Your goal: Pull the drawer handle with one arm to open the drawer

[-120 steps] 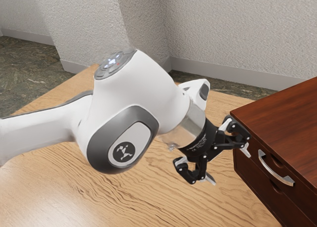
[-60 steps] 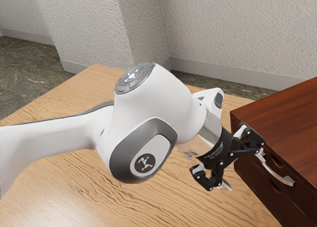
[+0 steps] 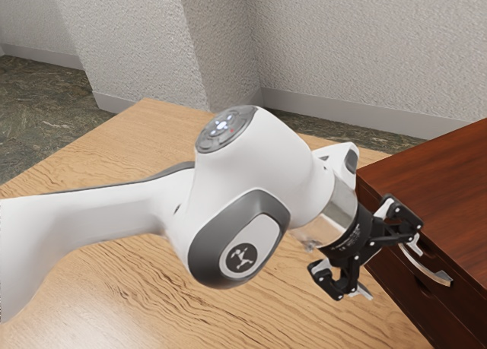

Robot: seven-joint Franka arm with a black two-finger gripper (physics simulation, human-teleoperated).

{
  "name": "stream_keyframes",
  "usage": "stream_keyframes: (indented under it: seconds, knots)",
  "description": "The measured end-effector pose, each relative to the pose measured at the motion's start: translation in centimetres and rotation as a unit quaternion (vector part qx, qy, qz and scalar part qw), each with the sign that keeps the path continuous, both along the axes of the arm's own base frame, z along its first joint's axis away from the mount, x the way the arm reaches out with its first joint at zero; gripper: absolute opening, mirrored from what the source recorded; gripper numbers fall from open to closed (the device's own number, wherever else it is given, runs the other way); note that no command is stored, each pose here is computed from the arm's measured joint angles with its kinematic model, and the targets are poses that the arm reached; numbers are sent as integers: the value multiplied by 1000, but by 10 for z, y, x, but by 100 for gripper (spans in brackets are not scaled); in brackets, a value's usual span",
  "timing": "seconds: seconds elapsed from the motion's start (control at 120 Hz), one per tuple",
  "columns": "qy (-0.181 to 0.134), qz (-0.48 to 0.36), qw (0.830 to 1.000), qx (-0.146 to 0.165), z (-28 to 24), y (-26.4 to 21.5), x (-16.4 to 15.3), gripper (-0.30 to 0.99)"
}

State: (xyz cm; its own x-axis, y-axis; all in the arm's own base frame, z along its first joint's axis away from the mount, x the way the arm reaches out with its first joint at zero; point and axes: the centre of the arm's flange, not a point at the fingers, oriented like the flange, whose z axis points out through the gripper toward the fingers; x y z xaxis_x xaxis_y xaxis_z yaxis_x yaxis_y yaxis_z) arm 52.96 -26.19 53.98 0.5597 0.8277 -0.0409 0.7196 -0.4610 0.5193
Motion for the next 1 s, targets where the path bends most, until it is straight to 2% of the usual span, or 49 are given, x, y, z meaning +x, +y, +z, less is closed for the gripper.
stream_keyframes:
  seconds: [0.55,1.0]
  knots:
    - [8,7,1000,-1,-9,1,5,63]
    - [1,9,1000,-2,1,4,1,21]
